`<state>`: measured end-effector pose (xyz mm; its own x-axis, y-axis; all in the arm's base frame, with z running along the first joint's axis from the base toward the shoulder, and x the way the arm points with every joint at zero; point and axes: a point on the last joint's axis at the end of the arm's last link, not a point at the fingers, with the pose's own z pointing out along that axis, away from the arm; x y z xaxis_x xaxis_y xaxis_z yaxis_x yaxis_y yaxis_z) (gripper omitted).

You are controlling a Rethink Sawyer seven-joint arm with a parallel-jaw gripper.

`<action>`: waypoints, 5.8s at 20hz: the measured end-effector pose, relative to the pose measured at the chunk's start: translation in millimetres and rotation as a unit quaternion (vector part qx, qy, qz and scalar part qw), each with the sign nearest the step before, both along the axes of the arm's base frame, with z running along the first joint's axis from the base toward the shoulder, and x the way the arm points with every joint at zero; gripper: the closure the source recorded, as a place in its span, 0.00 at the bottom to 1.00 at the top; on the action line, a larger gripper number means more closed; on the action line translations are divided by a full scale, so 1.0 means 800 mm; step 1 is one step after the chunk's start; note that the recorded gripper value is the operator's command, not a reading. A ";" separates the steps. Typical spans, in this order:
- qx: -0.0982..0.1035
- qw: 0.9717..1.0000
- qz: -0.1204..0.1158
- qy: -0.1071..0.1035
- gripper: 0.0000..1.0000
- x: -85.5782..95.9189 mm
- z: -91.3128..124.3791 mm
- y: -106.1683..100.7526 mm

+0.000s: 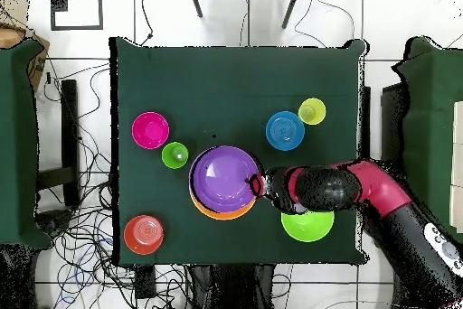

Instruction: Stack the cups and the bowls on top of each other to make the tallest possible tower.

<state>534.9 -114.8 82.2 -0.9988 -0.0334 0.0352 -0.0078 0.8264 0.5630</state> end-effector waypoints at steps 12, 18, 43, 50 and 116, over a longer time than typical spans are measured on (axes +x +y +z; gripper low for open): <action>0.001 1.000 -0.005 0.004 1.00 -0.001 -0.010 -0.003; -0.001 1.000 -0.005 0.005 1.00 -0.003 -0.012 -0.005; -0.013 1.000 0.001 0.004 1.00 -0.009 -0.022 -0.008; -0.024 1.000 0.007 0.001 1.00 -0.013 -0.028 -0.009; -0.056 0.997 0.050 0.016 1.00 -0.040 -0.072 0.015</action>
